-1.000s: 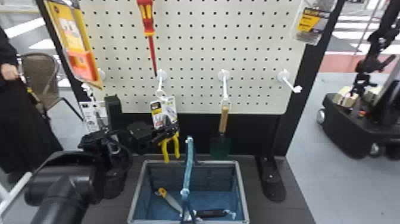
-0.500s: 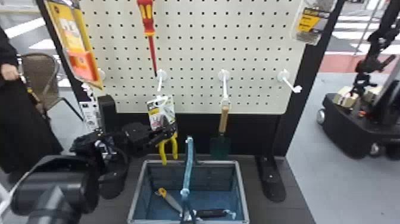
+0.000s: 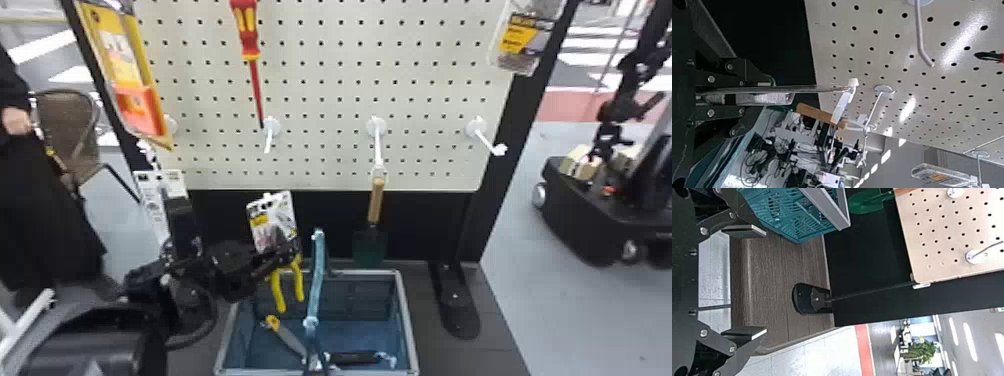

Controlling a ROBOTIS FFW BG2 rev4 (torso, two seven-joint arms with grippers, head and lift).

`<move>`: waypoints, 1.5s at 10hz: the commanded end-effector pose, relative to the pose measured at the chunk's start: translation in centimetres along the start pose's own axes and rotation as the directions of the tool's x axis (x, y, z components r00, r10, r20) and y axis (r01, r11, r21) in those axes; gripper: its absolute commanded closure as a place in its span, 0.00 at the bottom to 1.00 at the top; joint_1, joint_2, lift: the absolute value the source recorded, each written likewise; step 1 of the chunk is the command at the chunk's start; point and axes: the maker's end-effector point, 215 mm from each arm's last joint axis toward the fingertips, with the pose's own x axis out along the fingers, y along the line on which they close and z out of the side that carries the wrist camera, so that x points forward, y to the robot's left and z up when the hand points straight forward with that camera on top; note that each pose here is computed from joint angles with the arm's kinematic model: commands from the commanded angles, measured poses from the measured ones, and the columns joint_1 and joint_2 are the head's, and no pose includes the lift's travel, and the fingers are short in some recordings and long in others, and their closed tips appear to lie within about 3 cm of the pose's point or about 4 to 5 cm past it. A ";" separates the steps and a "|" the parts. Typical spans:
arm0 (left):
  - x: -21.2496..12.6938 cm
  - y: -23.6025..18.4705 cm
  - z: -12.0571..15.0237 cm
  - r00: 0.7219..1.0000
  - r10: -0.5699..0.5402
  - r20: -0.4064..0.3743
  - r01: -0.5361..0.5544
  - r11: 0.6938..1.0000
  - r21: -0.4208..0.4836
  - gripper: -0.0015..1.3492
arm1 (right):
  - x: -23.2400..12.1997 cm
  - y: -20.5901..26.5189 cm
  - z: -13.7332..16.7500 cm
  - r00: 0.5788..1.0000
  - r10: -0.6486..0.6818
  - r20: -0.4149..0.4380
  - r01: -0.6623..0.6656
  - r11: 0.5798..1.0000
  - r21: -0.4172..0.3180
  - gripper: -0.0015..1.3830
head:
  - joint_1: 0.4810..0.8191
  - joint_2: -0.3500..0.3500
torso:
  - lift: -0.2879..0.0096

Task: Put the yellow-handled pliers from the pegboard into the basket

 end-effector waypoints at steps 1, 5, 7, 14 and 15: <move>-0.3 -0.8 -1.6 1.000 -0.002 -0.007 0.002 0.999 -0.032 0.90 | 0.0 0.0 0.1 1.000 -0.001 0.002 0.001 1.000 0.004 0.29 | 0.20 0.50 | 0.63; -0.7 -1.9 -4.5 0.999 -0.009 -0.040 0.006 0.997 -0.075 0.90 | 0.1 0.0 0.0 1.000 -0.001 0.002 0.001 1.000 0.004 0.29 | 0.20 0.50 | 0.63; -0.7 -2.3 -5.9 0.997 -0.018 -0.070 0.011 0.996 -0.087 0.90 | 0.1 0.0 0.0 1.000 -0.001 0.002 0.001 1.000 0.005 0.29 | 0.20 0.50 | 0.63; 0.2 -2.3 -9.0 0.991 -0.061 -0.120 0.042 0.987 -0.158 0.64 | 0.3 0.3 -0.4 1.000 0.004 -0.003 -0.004 1.000 0.013 0.29 | 0.20 0.50 | 0.63; 0.1 -2.1 -8.8 0.992 -0.055 -0.116 0.037 0.988 -0.152 0.27 | 0.3 0.3 -0.4 1.000 0.004 -0.003 -0.004 1.000 0.012 0.29 | 0.20 0.50 | 0.63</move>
